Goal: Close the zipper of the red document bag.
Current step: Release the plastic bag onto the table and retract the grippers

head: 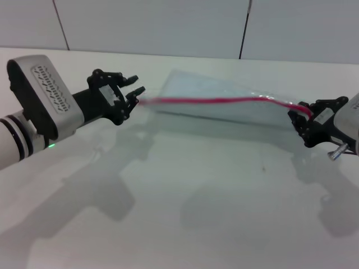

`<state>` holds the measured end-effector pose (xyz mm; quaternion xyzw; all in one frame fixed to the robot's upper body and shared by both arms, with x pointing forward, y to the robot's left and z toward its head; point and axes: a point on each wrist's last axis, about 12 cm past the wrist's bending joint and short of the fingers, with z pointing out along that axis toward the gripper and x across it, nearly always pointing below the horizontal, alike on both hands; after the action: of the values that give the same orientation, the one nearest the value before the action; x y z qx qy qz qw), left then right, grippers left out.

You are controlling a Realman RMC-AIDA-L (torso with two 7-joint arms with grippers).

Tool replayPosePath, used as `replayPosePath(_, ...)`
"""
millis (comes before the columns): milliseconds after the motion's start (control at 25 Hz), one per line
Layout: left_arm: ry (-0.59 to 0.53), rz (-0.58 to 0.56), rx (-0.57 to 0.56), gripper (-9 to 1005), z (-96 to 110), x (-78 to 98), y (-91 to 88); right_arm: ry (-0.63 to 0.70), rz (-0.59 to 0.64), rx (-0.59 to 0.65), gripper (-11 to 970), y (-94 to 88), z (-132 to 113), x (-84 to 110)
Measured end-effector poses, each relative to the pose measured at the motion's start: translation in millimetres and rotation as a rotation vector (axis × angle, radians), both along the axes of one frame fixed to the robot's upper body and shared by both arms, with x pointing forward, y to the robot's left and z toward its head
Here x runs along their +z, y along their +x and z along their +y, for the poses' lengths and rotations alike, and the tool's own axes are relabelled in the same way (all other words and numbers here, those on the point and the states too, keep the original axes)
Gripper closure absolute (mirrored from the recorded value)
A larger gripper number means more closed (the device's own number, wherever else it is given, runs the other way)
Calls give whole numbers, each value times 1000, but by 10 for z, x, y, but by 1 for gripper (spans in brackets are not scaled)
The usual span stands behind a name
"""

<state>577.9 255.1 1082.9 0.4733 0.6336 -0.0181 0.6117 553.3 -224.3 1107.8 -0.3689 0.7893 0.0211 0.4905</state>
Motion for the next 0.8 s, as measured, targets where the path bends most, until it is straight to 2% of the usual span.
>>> replayPosePath(120,-19,3,13,839,15,-1,1,0,-1,-16,891,2,-46,0)
replayPosePath(320,-61,7,38,721,36,-3,1,7,-3,-37,669,-12,-100,9)
replayPosePath(440,-70,3,44,651,41,2,2,-2,6,-30,430,-47,-108,14)
replayPosePath(680,-109,-2,70,497,68,18,2,7,9,-46,303,-108,-163,87)
replayPosePath(800,-142,-24,93,499,103,35,-17,28,-24,-62,240,-130,-171,166)
